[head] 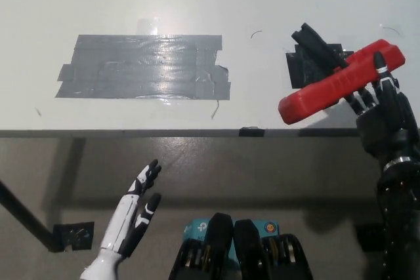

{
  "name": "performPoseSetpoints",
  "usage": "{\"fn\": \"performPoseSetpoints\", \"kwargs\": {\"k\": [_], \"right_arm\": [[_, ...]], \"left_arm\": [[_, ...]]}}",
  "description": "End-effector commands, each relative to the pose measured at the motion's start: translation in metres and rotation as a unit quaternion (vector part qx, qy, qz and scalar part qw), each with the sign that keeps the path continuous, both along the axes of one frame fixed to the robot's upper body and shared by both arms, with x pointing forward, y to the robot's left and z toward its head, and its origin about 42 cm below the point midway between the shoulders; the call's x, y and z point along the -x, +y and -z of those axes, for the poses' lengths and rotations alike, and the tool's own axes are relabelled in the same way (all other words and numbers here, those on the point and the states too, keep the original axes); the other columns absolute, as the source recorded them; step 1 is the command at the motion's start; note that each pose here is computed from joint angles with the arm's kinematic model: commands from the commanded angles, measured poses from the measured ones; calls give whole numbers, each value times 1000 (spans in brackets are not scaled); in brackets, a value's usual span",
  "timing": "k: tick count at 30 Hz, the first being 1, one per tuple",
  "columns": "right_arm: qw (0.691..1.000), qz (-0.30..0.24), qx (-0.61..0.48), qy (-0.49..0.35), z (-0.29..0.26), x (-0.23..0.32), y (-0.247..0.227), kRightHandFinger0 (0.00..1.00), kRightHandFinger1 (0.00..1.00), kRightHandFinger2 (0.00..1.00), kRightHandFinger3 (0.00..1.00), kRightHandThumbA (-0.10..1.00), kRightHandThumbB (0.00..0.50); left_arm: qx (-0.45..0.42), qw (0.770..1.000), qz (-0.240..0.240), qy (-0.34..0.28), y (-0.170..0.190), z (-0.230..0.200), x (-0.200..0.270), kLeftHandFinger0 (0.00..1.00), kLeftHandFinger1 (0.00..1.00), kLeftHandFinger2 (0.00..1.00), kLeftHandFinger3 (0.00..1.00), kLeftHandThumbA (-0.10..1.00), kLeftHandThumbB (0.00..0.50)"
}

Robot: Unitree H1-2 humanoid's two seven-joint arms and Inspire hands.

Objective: The robot first picks the multimeter with right hand and then unfolds the black stand on the back of it using left hand

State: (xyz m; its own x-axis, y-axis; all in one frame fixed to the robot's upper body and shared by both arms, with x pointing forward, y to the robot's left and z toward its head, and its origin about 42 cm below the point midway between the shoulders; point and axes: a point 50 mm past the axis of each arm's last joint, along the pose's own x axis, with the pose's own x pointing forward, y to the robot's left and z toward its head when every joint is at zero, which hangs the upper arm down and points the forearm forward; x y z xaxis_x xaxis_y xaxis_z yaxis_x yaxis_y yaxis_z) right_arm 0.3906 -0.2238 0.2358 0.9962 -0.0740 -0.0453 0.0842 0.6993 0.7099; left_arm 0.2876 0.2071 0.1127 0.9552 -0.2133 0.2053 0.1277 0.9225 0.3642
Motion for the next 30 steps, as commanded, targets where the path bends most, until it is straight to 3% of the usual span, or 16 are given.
{"fn": "performPoseSetpoints", "kwargs": {"k": [1, 3, 4, 7, 10, 12, 14, 16, 20, 30], "right_arm": [[907, -278, -94, -303, -115, 53, 49, 0, 475, 779, 885, -100, 72], [906, -283, -81, -303, -112, 56, 50, 0, 463, 760, 886, -100, 80], [906, -286, -76, -301, -110, 58, 51, 0, 449, 757, 871, -100, 96], [905, -299, -76, -292, -106, 60, 55, 0, 400, 764, 750, -100, 128], [902, -316, -74, -284, -105, 62, 64, 0, 393, 751, 720, -100, 129], [896, -332, -70, -285, -103, 63, 67, 0, 413, 779, 751, -100, 117], [896, -336, -72, -279, -101, 69, 71, 0, 404, 785, 699, -100, 131], [897, -341, -72, -271, -100, 71, 75, 0, 404, 788, 687, -100, 120], [902, -349, -56, -250, -94, 75, 81, 0, 420, 832, 748, -100, 102], [909, -342, -31, -237, -90, 76, 87, 0, 432, 833, 790, -100, 118]], "left_arm": [[65, 955, 15, -290, -25, -105, 4, 1000, 1000, 1000, 1000, 1000, 96], [57, 948, 25, -313, -30, -118, 9, 1000, 1000, 1000, 1000, 1000, 97], [62, 942, 28, -328, -35, -128, 13, 1000, 1000, 1000, 1000, 1000, 122], [64, 931, 32, -357, -44, -149, 19, 1000, 1000, 1000, 1000, 1000, 109], [80, 921, 50, -378, -51, -170, 22, 1000, 1000, 1000, 1000, 1000, 111], [78, 918, 53, -385, -55, -181, 26, 1000, 1000, 1000, 1000, 1000, 152], [83, 918, 60, -382, -59, -187, 34, 1000, 1000, 1000, 1000, 1000, 180], [84, 915, 73, -387, -61, -192, 37, 1000, 1000, 1000, 1000, 1000, 165], [89, 912, 79, -392, -64, -196, 44, 1000, 1000, 1000, 1000, 1000, 150], [81, 898, 49, -429, -67, -205, 56, 1000, 1000, 1000, 1000, 1000, 156]]}}
